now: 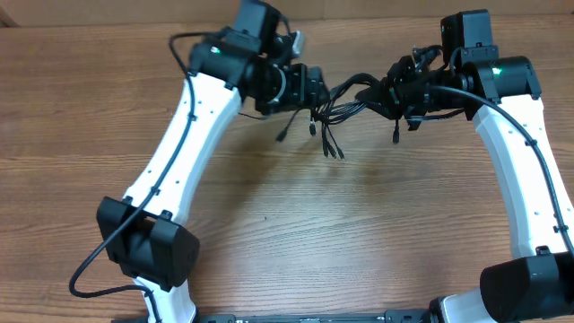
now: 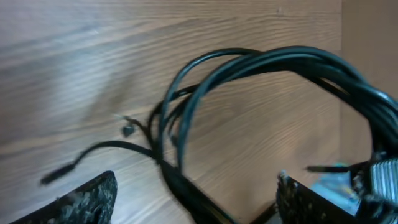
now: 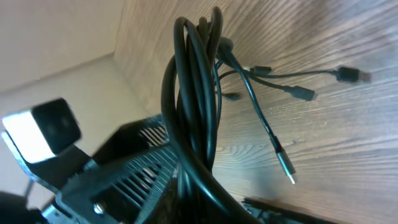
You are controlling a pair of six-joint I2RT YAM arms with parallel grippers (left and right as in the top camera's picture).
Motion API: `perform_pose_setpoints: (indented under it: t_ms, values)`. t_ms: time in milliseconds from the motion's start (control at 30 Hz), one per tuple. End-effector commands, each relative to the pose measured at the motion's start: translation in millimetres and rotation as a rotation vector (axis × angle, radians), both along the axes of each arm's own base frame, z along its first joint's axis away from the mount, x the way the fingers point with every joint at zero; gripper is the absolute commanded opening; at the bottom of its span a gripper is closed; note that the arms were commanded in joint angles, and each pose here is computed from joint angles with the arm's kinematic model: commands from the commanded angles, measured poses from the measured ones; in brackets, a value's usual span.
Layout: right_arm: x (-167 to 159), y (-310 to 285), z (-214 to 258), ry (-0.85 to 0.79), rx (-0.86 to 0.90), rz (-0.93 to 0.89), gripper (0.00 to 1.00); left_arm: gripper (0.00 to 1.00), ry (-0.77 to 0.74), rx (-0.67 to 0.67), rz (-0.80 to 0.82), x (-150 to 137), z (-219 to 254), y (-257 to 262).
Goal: Untangle cables
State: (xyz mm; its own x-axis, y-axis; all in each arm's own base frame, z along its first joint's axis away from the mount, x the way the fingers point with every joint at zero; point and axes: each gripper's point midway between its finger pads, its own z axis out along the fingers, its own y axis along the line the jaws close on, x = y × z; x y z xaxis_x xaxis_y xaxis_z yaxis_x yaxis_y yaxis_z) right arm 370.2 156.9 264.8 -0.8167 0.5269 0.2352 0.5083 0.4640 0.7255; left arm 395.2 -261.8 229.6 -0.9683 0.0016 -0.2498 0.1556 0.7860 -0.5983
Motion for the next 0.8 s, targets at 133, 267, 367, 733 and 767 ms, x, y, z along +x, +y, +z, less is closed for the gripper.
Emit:
perform_pose_setpoints:
  t_ms: [133, 267, 367, 733, 767]
  values:
    - [-5.3, -3.4, 14.0, 0.013, 0.003, -0.067, 0.04, 0.76, 0.098, -0.050, 0.097, -12.0, 1.0, -15.9]
    - [-4.1, -4.6, 13.4, -0.075, -0.040, 0.005, 0.04, 0.70, -0.019, 0.040, 0.051, 1.8, -6.1, 2.4]
    - [-1.8, 0.3, 20.0, -0.278, -0.080, 0.180, 0.04, 0.69, -0.170, 0.101, -0.111, 10.9, -6.3, 17.4]
    - [-2.8, 15.8, 20.7, -0.491, -0.046, 0.423, 0.04, 0.60, -0.406, -0.014, -0.548, -28.1, 30.1, 21.1]
    - [-3.4, 18.2, 20.8, -0.492, -0.025, 0.434, 0.04, 0.62, -0.447, -0.007, -0.563, -31.7, 39.8, 21.0]
